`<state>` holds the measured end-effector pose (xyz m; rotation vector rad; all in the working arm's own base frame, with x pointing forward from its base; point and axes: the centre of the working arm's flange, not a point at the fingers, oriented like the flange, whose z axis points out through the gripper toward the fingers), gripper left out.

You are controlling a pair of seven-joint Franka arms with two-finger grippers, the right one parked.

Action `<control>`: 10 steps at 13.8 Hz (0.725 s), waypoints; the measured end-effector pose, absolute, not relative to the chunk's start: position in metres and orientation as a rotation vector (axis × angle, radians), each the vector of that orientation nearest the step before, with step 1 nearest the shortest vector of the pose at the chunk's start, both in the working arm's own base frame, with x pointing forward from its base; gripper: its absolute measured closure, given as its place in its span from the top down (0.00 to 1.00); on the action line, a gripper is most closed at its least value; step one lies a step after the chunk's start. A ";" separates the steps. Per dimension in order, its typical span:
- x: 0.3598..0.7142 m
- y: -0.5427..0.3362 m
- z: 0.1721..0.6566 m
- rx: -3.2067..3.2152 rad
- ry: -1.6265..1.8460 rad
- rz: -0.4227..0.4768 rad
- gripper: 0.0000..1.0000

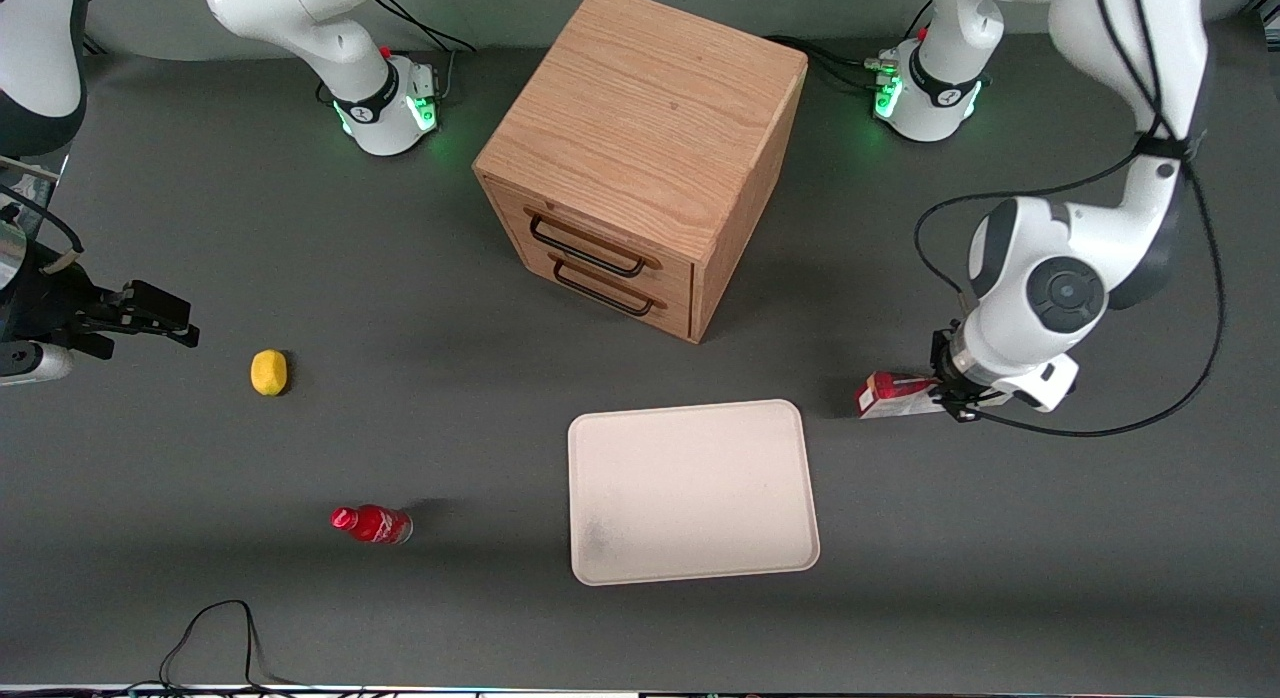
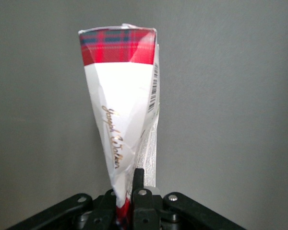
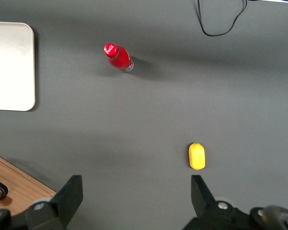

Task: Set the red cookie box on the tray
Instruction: 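Lift the held box up off the table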

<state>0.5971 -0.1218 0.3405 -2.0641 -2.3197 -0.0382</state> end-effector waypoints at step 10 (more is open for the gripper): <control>0.596 -0.121 0.546 -2.085 -2.278 -0.037 0.05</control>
